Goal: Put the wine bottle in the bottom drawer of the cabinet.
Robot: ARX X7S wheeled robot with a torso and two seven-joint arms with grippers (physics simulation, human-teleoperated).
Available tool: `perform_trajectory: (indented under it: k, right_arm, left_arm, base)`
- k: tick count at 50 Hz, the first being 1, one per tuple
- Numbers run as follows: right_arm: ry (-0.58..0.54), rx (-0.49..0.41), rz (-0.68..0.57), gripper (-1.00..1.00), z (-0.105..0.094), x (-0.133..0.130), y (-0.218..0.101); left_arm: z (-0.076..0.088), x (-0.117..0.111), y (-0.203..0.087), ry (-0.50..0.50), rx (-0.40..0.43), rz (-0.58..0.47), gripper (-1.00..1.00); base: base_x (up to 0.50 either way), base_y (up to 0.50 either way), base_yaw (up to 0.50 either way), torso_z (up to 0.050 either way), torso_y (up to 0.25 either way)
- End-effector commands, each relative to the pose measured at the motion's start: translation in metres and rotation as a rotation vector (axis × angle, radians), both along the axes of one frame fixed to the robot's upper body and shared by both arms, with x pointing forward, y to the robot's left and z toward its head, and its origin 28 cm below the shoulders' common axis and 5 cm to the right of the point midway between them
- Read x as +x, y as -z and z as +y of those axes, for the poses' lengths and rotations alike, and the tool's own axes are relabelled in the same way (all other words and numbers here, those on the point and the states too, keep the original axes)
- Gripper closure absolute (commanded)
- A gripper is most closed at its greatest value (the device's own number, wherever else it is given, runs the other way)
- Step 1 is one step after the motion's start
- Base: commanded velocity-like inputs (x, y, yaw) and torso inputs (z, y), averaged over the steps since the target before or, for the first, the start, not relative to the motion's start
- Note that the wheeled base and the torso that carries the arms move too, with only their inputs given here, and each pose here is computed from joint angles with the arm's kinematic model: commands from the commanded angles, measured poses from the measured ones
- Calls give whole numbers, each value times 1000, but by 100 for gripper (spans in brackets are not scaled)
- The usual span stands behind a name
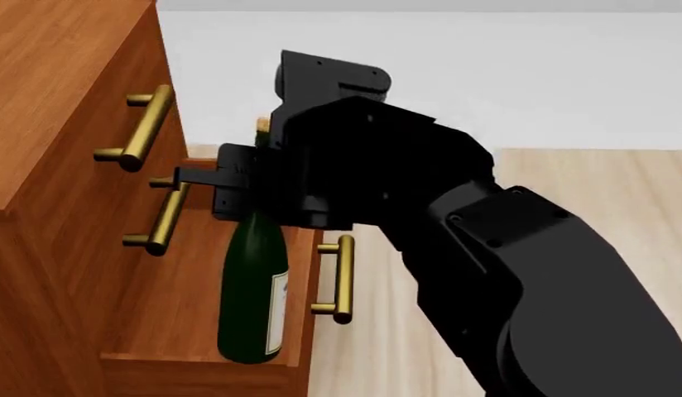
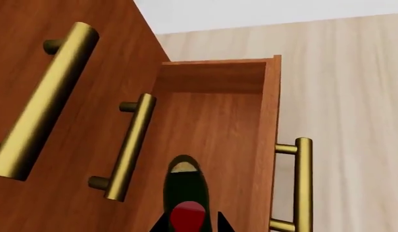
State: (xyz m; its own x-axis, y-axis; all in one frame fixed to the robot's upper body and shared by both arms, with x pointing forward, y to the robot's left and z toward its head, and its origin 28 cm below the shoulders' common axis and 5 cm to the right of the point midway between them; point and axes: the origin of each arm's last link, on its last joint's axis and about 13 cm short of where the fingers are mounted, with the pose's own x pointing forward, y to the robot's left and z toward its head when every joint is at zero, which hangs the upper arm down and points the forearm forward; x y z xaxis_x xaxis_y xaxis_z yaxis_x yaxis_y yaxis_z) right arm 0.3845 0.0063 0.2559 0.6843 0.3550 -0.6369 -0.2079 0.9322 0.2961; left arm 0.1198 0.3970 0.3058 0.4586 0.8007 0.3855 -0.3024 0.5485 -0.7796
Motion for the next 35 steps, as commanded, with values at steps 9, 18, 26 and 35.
perform_trajectory:
  k: [9,18,26,35]
  right_arm:
    - [-8,-54,21,100,-3,-1,17]
    - [-8,-54,21,100,-3,-1,17]
    - [-8,-54,21,100,-3,-1,17]
    - [-40,-160,-14,100,-2,-3,25]
  left_arm:
    - [0,0,-1,-4,16,8,-100]
    - [-1,0,-1,-15,34,20,-100]
    - [-1,0,-1,-7,28,13,-100]
    - [-1,1,-1,-9,31,15,-100]
  base:
    - [0,0,0,0,0]
    - [0,0,0,0,-135]
    - [0,0,0,0,-220]
    - [0,0,0,0,-205]
